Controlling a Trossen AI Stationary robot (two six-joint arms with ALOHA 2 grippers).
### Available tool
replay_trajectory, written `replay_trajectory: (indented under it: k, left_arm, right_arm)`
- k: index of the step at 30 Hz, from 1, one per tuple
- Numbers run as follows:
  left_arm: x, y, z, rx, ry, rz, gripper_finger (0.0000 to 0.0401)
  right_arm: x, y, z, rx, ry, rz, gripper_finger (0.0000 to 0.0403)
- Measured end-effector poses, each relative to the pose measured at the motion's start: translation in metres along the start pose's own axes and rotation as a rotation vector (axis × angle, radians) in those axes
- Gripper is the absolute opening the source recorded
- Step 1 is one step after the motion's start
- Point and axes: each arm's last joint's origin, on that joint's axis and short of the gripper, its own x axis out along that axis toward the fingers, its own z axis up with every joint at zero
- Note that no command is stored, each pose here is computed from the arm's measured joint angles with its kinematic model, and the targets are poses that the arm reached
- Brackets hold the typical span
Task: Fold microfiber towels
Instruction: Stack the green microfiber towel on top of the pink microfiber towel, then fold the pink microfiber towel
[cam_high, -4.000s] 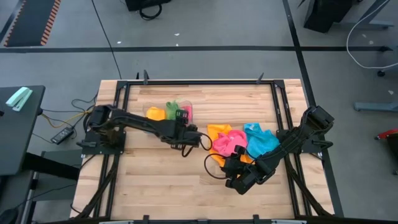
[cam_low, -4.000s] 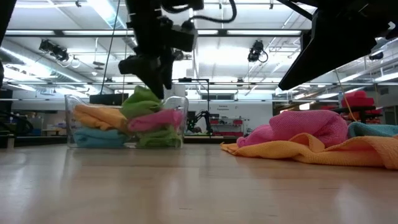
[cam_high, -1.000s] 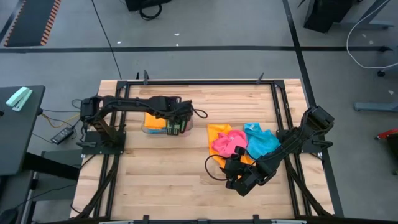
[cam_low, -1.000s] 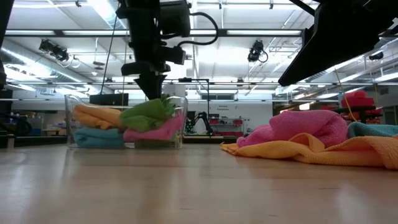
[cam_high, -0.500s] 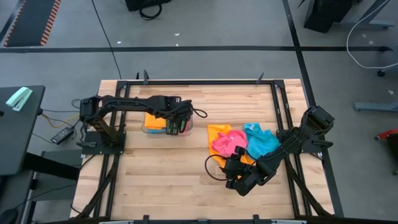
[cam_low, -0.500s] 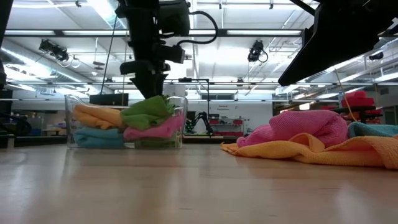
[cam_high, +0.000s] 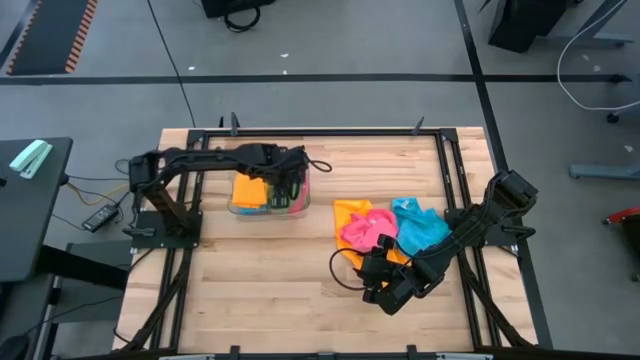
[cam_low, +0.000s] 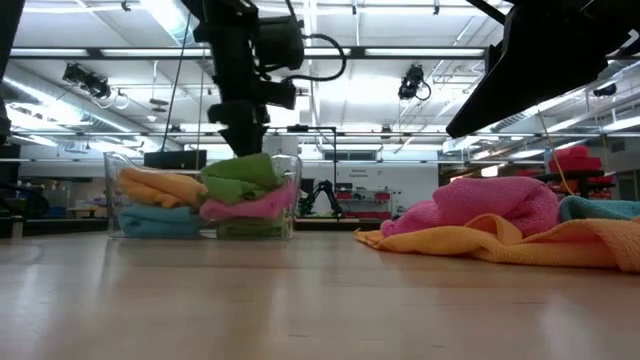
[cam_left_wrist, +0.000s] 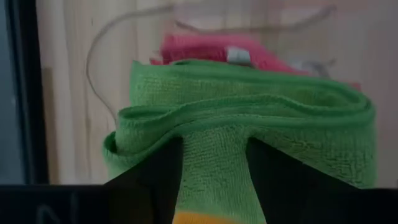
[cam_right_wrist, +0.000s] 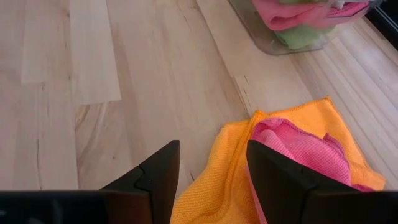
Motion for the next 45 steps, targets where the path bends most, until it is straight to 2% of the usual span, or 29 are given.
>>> replay_trajectory:
  k: [3, 11, 18, 31, 39, 45]
  left_arm:
    - [0.008, 0.000, 0.004, -0.013, -0.020, -0.037, 0.0199]
    - [0.048, -0.009, 0.006, 0.001, 0.083, -0.087, 0.0262]
    - [0.056, -0.009, 0.008, 0.003, 0.089, -0.087, 0.0261]
    - [0.002, -0.008, 0.002, -0.008, -0.001, -0.040, 0.0251]
    - [-0.018, -0.008, 0.000, -0.030, -0.063, -0.026, 0.0240]
    - [-0.038, -0.024, 0.003, -0.062, -0.150, -0.059, 0.0227]
  right_arm:
    - [0.000, 0.000, 0.000, -0.005, 0.000, 0.000, 0.0196]
    - [0.000, 0.000, 0.000, -0.011, 0.000, 0.000, 0.0196]
    - [0.000, 0.000, 0.000, -0.017, 0.001, 0.000, 0.0196]
    - [0.000, 0.000, 0.000, -0.019, 0.000, 0.001, 0.0196]
    - [0.000, 0.000, 0.000, -0.019, 0.000, 0.001, 0.0196]
    - [-0.001, -0.001, -0.002, -0.054, 0.025, 0.010, 0.0196]
